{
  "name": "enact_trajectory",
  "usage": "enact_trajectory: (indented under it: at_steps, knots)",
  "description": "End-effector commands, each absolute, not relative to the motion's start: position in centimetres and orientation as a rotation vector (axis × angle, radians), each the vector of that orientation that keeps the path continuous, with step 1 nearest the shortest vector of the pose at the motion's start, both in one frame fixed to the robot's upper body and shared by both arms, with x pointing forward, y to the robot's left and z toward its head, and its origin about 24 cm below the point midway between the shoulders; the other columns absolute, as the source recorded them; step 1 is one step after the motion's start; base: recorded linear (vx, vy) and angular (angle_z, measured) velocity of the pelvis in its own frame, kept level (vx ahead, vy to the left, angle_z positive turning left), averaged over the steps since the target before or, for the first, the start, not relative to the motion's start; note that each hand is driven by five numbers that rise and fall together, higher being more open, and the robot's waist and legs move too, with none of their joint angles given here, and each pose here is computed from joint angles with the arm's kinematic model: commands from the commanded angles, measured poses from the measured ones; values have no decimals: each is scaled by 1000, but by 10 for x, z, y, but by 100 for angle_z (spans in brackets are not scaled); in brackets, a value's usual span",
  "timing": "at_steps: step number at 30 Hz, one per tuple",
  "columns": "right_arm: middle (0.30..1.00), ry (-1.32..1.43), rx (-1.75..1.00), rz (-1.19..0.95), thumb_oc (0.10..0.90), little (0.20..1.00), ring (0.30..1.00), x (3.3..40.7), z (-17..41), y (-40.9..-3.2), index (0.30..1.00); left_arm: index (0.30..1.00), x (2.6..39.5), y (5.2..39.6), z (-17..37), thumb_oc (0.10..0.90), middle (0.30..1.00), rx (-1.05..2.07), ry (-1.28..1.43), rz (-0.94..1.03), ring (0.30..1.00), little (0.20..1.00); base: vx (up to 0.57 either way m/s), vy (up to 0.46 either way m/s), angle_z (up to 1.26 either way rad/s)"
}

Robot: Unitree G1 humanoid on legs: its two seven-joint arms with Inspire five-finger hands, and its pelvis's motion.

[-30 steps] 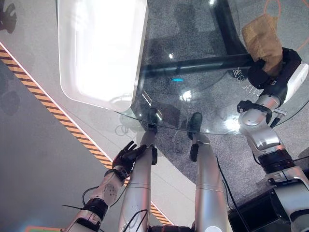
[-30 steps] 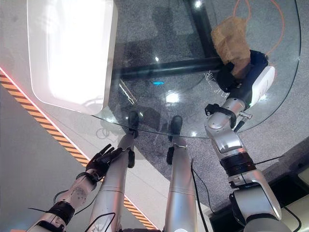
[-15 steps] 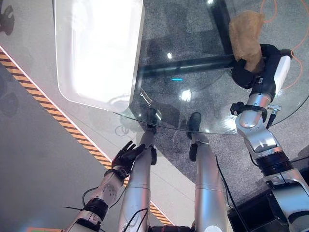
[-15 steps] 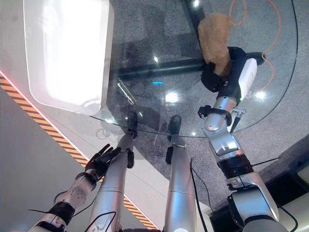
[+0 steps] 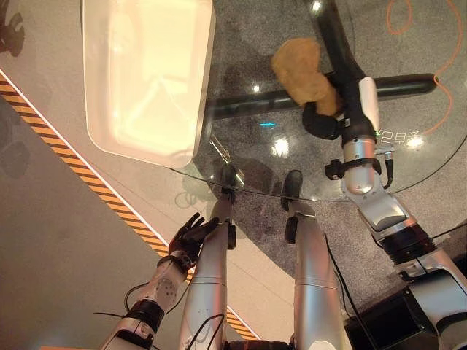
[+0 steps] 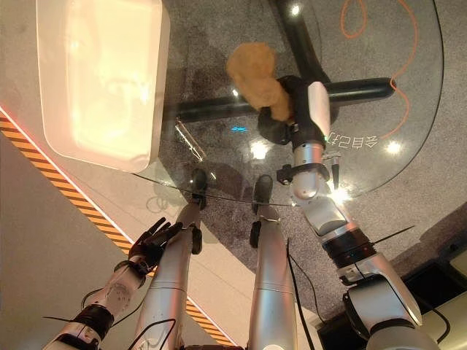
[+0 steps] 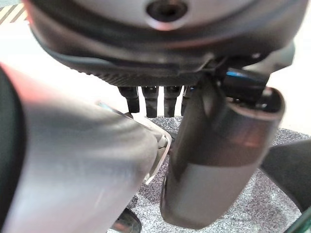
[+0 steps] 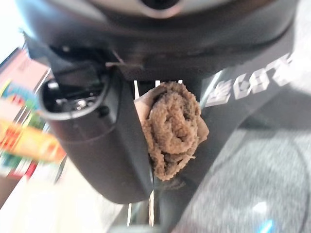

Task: Wipe the table with a cloth and put it in the basket.

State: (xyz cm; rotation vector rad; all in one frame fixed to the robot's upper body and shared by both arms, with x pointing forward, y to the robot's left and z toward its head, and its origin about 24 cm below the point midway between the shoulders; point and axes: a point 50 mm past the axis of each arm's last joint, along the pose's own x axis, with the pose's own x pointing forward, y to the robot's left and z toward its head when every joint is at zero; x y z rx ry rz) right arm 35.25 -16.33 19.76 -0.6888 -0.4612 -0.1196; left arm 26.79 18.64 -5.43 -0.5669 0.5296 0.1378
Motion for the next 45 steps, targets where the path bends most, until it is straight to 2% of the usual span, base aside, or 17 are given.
enact_trajectory:
  at_steps: [1,12,18,26,33,45]
  knots:
    - [300,-540,-733,168,100,200,300,334,191,-126,300,900,235,179,-80,800,900,-577,632,125,900,900,0,0,0]
    - [300,-427,-763,431,100,200,300,329,171,-106,300,900,242,183,-75,800,900,-558,627,115,900,900,1,-11,5]
    - [300,-440,-633,332,100,200,300,331,177,-117,300,900,239,185,-77,800,900,-562,636,124,900,900,-1,-4,2]
    - [300,-472,-595,275,100,200,300,325,181,-128,300,900,234,188,-79,800,900,-588,625,145,900,900,-2,-4,0]
    - [300,-493,-495,147,100,200,300,318,180,-151,300,900,221,199,-86,800,900,-642,611,175,900,900,-40,-35,-1]
    - [300,-500,-468,106,100,200,300,305,176,-162,300,900,215,205,-75,800,900,-759,521,126,900,900,-39,-62,2]
